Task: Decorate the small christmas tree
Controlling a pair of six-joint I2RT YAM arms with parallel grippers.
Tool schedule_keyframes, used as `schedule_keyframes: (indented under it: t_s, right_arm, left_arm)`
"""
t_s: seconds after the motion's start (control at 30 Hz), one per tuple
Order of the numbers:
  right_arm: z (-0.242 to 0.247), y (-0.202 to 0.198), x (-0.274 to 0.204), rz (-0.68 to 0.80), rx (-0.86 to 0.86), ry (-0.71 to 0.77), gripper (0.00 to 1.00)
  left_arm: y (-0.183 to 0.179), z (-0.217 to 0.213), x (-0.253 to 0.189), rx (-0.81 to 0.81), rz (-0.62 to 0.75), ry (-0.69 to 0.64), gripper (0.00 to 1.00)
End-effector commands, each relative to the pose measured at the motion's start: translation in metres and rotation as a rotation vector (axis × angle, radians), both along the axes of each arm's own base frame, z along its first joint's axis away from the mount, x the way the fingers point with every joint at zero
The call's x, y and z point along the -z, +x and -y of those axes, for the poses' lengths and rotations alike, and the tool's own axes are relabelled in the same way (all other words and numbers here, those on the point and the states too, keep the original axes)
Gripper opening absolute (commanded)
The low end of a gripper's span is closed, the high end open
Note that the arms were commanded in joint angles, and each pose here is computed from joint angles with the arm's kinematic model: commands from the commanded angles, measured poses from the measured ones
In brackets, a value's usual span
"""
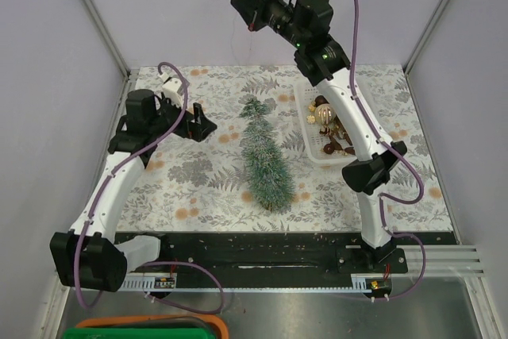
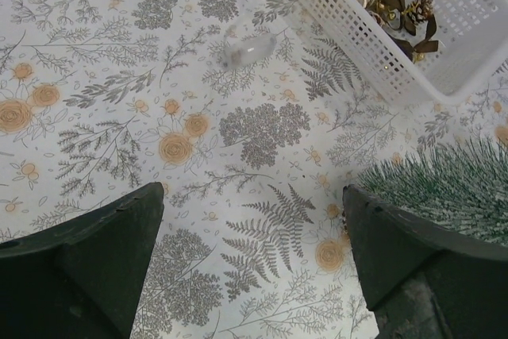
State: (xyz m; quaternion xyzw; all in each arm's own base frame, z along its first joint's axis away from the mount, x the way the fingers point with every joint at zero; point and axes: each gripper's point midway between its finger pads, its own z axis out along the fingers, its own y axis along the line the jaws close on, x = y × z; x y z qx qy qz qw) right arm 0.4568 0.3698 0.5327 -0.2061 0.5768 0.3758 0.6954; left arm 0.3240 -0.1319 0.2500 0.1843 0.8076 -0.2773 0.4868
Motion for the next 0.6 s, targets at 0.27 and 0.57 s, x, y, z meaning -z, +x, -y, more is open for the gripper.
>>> schedule_keyframes:
  t_s: [0.27, 0.57]
  right_arm:
    - [-0.013, -0.057, -0.062, 0.114, -0.249, 0.146, 0.0]
    - [-0.024, -0.055, 0.001, 0.002, -0.291, -0.001, 0.0]
  left_arm:
    - [0.049, 0.003, -0.062, -0.109, 0.179, -0.105, 0.99]
    - [0.045, 0.027, -0.119, -0.002, 0.226, -0.22, 0.99]
